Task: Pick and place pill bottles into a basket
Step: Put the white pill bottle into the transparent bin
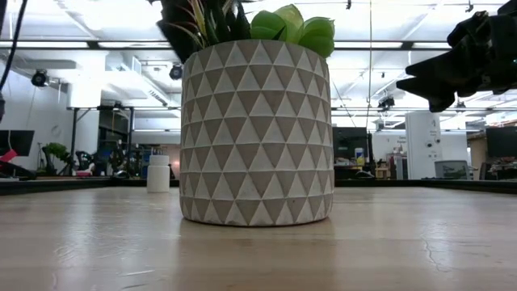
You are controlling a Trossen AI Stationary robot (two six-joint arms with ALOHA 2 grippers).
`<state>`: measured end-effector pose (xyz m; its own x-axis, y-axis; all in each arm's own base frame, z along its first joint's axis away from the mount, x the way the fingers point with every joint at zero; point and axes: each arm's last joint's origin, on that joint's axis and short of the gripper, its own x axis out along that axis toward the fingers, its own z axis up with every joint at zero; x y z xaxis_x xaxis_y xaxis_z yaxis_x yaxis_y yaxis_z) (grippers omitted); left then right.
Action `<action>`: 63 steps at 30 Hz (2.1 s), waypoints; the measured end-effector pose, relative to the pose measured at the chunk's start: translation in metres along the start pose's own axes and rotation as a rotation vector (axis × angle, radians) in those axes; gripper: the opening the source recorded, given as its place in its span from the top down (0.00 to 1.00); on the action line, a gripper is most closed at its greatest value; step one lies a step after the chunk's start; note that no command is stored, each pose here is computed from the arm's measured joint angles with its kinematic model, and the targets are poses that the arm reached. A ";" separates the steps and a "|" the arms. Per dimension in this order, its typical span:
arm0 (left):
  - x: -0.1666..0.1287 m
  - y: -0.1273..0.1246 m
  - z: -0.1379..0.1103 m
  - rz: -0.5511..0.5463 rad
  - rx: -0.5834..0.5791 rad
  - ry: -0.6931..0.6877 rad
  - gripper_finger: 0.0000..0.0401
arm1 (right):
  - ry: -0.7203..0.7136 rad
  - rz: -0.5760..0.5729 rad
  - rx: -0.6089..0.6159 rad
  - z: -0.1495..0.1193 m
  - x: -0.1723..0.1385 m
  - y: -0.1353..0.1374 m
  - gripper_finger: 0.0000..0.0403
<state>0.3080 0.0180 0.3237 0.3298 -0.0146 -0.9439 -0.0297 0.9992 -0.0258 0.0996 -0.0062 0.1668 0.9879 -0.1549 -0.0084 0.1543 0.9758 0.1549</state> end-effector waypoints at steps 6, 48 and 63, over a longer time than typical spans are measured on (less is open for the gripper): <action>0.010 0.003 0.025 -0.001 0.040 -0.004 0.65 | 0.000 0.000 0.000 0.000 0.000 0.000 0.48; 0.091 0.037 0.030 -0.059 -0.033 0.037 0.65 | 0.001 0.000 0.000 0.000 0.000 0.000 0.48; 0.104 0.037 0.022 -0.059 -0.053 0.043 0.65 | 0.001 0.000 0.000 0.000 0.000 0.000 0.48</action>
<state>0.3623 0.0544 0.2322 0.2920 -0.0761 -0.9534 -0.0618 0.9932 -0.0982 0.0996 -0.0062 0.1667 0.9880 -0.1543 -0.0092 0.1539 0.9759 0.1548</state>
